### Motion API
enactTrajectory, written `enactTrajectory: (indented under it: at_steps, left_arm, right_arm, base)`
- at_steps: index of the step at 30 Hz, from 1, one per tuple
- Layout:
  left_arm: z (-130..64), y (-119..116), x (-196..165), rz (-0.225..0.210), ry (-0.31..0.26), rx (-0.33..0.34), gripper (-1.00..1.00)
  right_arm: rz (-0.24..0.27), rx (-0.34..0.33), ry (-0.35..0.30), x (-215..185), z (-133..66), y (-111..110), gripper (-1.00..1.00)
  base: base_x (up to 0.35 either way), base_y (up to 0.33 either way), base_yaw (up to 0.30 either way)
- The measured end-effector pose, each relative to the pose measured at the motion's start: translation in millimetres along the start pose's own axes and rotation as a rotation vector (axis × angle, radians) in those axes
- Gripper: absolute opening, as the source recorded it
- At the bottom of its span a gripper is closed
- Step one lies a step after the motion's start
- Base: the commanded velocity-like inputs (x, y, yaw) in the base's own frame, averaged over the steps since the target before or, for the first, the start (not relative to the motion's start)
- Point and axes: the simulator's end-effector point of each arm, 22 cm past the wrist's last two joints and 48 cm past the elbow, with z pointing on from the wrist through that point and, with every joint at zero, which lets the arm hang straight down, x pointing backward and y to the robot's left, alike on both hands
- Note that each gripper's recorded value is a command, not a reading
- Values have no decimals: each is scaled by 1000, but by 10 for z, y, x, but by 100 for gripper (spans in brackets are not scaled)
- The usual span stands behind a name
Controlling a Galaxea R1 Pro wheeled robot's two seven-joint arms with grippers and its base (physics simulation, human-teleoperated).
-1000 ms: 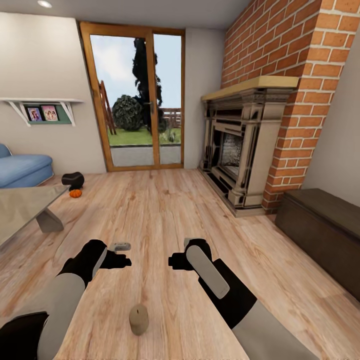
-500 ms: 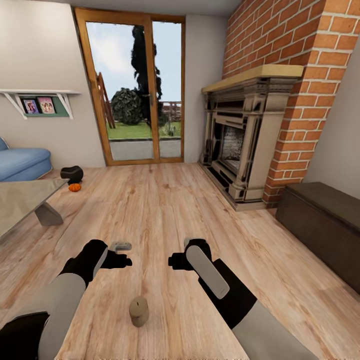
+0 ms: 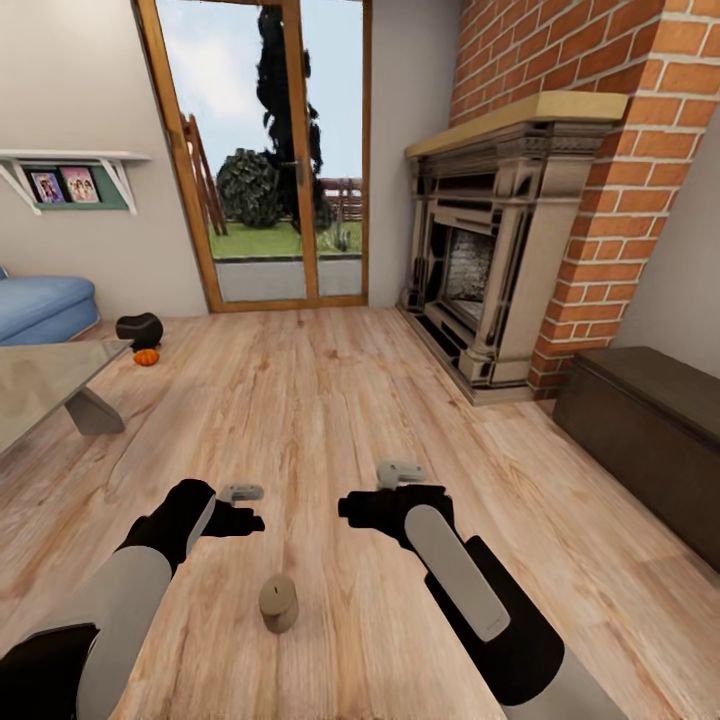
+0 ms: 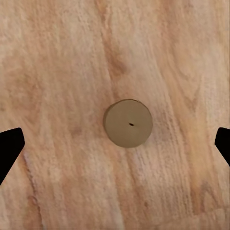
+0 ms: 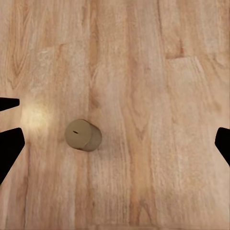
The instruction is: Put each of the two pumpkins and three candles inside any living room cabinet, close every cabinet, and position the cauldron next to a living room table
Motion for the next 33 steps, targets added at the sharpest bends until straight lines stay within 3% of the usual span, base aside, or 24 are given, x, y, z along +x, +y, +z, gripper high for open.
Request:
enactTrajectory:
  at_steps: [33]
  left_arm:
    - [692,-71,494,-5,120,20,100]
  right_arm:
    - [35,5,131,454,567,-176,100]
  base:
    - [0,0,0]
